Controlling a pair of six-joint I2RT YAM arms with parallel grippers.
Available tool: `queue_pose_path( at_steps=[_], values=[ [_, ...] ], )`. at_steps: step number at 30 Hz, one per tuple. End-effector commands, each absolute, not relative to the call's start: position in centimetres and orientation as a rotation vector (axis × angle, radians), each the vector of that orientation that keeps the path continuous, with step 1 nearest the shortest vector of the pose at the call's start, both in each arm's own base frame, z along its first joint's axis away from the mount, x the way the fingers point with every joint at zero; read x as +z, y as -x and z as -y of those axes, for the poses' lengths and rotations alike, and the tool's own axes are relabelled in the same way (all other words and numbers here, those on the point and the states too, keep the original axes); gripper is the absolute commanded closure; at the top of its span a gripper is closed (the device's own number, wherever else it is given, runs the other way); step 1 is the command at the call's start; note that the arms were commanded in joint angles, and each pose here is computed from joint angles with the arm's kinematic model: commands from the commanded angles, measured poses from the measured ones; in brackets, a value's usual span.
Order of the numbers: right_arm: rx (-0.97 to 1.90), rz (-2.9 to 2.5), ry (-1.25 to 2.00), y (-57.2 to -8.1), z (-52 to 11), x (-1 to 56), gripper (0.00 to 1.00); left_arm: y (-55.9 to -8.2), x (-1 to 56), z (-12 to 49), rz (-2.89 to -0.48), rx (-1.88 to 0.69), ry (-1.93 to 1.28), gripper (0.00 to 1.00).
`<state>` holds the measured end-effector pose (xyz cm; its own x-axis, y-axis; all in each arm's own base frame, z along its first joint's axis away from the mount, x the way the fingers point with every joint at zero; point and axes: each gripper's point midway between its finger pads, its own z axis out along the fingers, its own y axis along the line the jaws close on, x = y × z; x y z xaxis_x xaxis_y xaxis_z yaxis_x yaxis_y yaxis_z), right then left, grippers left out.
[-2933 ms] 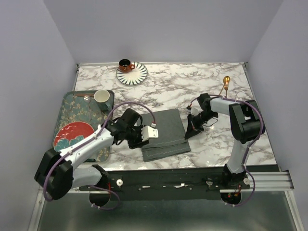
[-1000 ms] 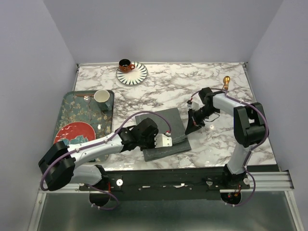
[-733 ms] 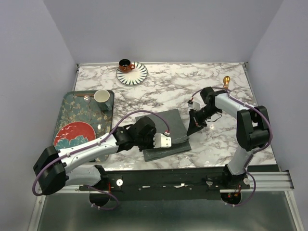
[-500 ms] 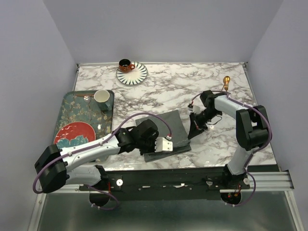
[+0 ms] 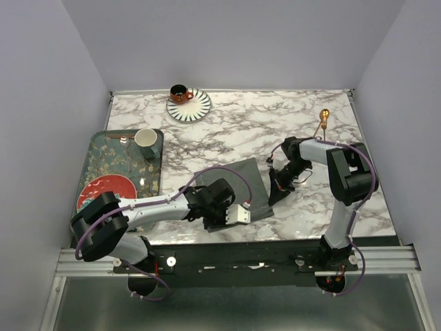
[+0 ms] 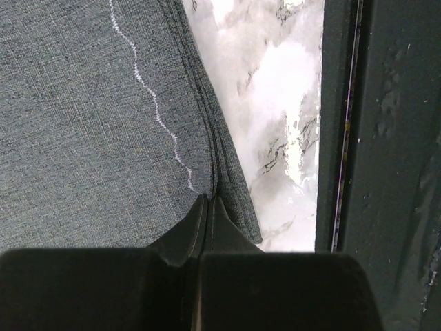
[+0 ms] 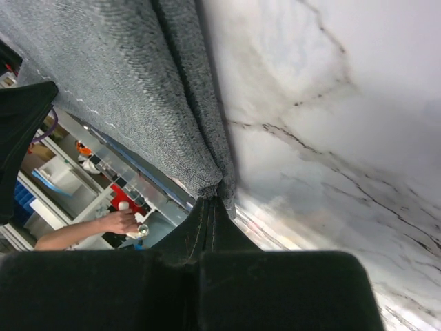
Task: Fold the napkin into a case and place the utensils inside
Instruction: Smooth out the square-folded napkin at the center of the board.
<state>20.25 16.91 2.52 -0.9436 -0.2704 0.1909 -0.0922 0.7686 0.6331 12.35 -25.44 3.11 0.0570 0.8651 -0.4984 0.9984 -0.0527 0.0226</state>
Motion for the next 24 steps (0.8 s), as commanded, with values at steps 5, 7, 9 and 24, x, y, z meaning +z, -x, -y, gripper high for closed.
queue_pose_path(
  at_steps=[5,7,9,24],
  values=[
    [-0.960,2.768,-0.390,-20.9,-16.7,6.0,0.99,-11.9,6.2,26.3,-1.818,-0.569,-1.938,1.00],
    [-0.970,2.761,-0.405,-20.3,-16.6,6.8,0.99,-11.6,7.3,26.3,-1.812,-0.591,-1.920,1.00],
    [-0.978,2.761,-0.410,-20.0,-16.6,7.4,0.99,-11.3,8.4,26.6,-1.808,-0.628,-1.904,1.00],
    [-0.929,2.687,-0.316,-19.5,-16.6,3.2,0.99,-10.8,4.2,25.0,-1.889,-0.566,-1.981,1.00]
  ],
)
